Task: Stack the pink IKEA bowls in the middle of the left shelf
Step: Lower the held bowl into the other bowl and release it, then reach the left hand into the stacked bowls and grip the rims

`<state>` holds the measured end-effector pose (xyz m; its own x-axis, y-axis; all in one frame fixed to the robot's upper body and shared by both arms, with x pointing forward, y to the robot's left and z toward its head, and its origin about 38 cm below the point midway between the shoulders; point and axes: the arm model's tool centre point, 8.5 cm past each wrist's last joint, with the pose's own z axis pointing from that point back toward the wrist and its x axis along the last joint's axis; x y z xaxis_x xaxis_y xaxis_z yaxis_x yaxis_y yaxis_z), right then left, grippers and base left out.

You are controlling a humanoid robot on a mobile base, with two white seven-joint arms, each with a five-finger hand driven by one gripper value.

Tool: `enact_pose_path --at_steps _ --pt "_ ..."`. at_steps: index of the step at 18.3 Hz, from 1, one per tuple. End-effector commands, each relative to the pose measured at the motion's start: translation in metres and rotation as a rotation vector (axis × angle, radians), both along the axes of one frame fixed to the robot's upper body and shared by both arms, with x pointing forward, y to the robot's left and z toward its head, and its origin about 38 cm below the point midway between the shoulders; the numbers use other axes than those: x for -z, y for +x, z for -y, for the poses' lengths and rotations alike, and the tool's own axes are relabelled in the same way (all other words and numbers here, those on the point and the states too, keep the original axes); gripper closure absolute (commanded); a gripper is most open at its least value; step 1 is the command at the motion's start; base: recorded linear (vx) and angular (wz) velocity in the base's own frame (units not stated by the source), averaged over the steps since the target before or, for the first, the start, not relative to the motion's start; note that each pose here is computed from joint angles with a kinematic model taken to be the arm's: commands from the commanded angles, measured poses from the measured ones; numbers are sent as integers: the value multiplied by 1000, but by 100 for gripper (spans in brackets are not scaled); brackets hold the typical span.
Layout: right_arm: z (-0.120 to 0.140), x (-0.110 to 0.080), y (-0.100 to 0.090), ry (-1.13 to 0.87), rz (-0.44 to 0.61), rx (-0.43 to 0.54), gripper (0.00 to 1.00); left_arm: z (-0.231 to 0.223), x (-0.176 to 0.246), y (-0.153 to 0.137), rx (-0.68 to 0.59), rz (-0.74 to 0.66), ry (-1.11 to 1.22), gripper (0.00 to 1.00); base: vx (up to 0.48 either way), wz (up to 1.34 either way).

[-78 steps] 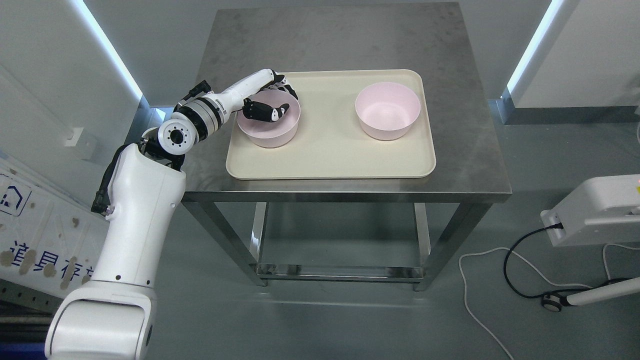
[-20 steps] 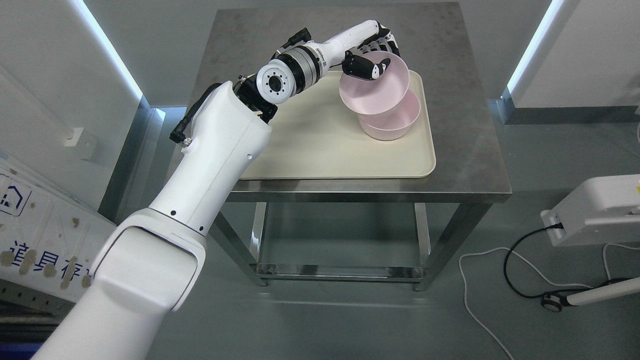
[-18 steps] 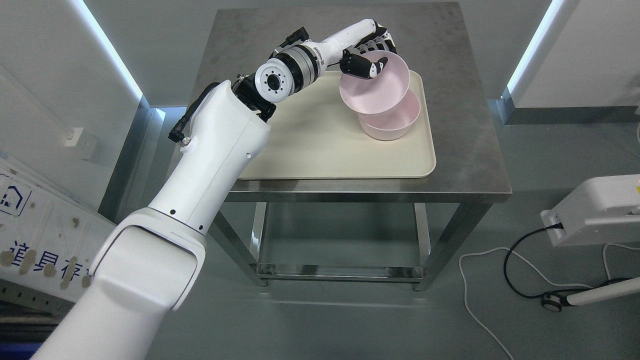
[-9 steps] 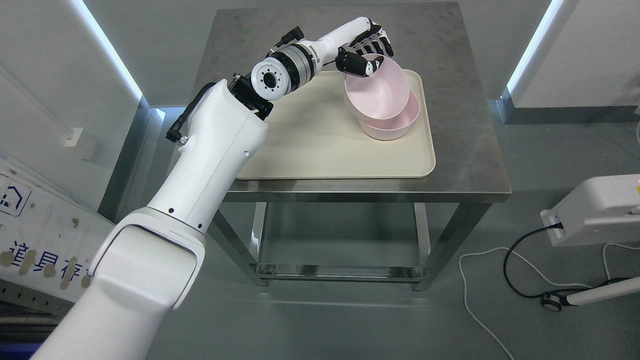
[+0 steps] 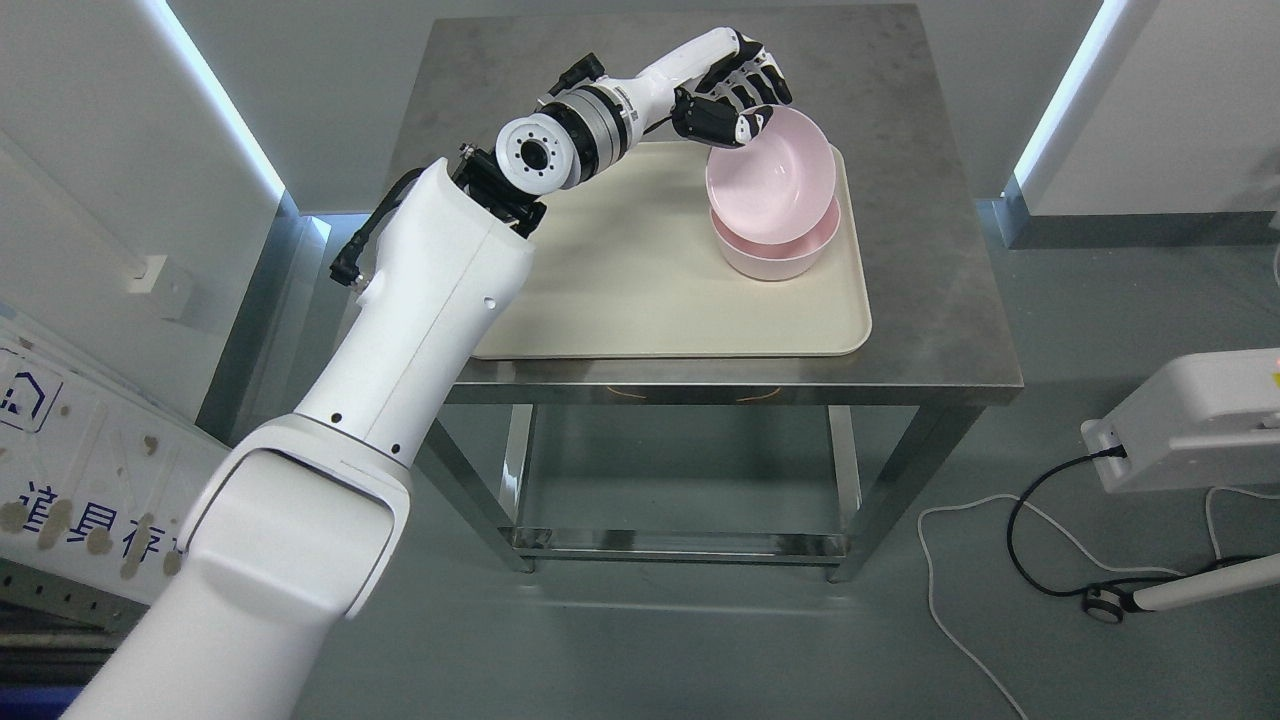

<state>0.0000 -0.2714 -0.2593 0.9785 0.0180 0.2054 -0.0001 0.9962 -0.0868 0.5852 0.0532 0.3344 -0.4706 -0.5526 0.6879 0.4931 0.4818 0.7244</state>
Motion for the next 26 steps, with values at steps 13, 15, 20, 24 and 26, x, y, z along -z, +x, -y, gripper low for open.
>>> enact_pose_path --at_steps 13,15,20,24,26 --pt "11 -1 6 -18 17 4 0 -16 -33 -14 -28 168 -305 19 0 0" --pt "11 -1 6 -18 17 4 0 -36 -71 -21 -26 221 -483 19 0 0" --pt "11 -1 6 -18 17 4 0 -6 -44 -104 392 124 -568 17 0 0" --pt "11 -1 6 -18 17 4 0 22 40 -135 397 86 -347 16 0 0" --pt "11 -1 6 -18 17 4 0 21 57 -134 344 136 -212 16 0 0"
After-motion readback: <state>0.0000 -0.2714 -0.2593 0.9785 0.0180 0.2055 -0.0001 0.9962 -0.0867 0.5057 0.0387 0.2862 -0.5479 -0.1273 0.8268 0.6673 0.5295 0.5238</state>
